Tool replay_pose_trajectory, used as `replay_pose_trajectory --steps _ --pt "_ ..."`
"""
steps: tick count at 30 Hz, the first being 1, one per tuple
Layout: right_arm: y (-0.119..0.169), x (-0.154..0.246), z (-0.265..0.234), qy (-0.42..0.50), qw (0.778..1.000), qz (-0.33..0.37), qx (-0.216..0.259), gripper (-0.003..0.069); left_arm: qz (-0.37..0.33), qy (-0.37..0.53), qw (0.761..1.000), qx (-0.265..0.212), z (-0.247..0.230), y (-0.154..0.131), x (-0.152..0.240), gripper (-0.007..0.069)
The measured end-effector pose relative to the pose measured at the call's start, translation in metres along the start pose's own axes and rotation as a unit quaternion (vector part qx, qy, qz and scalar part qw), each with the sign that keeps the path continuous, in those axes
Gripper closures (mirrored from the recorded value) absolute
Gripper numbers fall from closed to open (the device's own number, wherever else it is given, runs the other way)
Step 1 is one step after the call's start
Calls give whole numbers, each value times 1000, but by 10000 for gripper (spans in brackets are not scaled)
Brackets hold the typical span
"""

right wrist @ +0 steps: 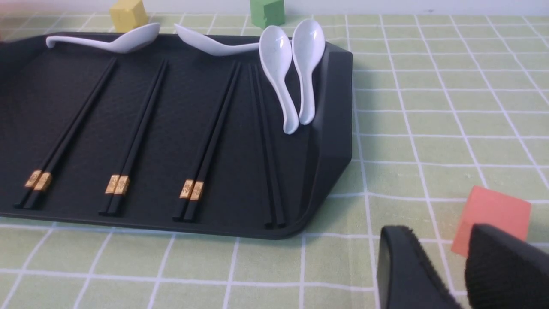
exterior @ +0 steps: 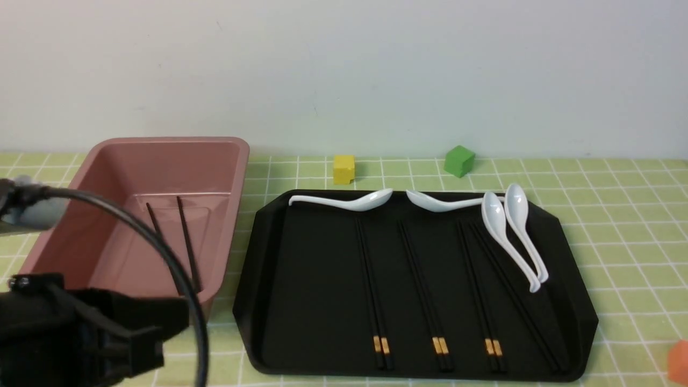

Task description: On green tablecloth take chopsticks from black tray and put them in box.

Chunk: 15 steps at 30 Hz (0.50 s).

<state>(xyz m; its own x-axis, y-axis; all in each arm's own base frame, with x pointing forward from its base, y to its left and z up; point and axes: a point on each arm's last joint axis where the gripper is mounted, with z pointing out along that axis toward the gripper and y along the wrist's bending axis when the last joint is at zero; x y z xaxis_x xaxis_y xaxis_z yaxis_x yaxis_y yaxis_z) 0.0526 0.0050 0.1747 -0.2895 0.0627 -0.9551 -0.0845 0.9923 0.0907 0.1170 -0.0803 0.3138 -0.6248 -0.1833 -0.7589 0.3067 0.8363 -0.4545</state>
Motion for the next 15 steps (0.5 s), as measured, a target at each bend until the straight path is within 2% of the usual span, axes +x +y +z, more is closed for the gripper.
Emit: replay_pose_trajectory --steps 3,6,12,15 --pt "0 0 0 0 1000 0 0 419 -1 -70 997 -10 -13 13 3 638" --pt "0 0 0 0 1000 0 0 419 -5 -126 991 -41 -24 32 13 637" --pt "0 0 0 0 1000 0 0 419 -32 -184 977 -106 -33 64 52 634" --pt "0 0 0 0 1000 0 0 419 -33 -229 961 -153 -37 84 85 634"
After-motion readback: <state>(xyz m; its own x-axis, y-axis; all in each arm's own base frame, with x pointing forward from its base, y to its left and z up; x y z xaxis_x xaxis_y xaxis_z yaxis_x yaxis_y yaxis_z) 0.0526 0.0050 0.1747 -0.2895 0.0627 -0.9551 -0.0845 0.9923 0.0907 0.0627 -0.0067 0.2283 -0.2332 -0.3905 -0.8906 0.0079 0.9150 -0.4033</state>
